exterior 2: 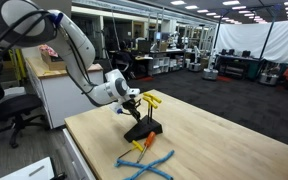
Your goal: Push the black object to the right
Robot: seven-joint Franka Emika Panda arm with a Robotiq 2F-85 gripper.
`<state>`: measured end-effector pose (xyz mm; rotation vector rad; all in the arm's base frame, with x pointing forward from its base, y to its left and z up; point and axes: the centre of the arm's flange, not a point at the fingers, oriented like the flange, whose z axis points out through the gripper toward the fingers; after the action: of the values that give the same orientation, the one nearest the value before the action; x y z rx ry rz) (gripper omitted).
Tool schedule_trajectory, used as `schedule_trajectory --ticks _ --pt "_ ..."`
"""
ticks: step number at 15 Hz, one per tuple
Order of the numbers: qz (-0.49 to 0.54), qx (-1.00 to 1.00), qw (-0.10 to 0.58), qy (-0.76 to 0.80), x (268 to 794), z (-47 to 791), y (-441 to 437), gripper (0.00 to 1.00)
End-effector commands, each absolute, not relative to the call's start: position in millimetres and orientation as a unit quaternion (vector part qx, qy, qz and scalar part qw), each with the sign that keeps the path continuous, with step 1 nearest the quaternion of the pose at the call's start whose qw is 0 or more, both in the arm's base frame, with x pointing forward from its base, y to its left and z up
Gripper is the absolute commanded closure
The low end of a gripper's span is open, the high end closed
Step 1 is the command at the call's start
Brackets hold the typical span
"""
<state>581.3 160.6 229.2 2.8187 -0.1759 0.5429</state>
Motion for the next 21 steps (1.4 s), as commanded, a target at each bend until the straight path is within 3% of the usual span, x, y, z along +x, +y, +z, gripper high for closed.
schedule_trajectory --ticks 1,4,11,21 --pt "0.179 0.973 0.133 -0.067 562.8 222.9 137.4 1.0" --pt "0.173 0.981 0.078 -0.04 555.5 236.1 147.1 1.0" --pt "0.088 0.995 0.032 0.041 522.2 285.4 189.9 1.0" --pt "-0.013 0.994 0.054 0.093 492.9 368.3 219.9 1.0"
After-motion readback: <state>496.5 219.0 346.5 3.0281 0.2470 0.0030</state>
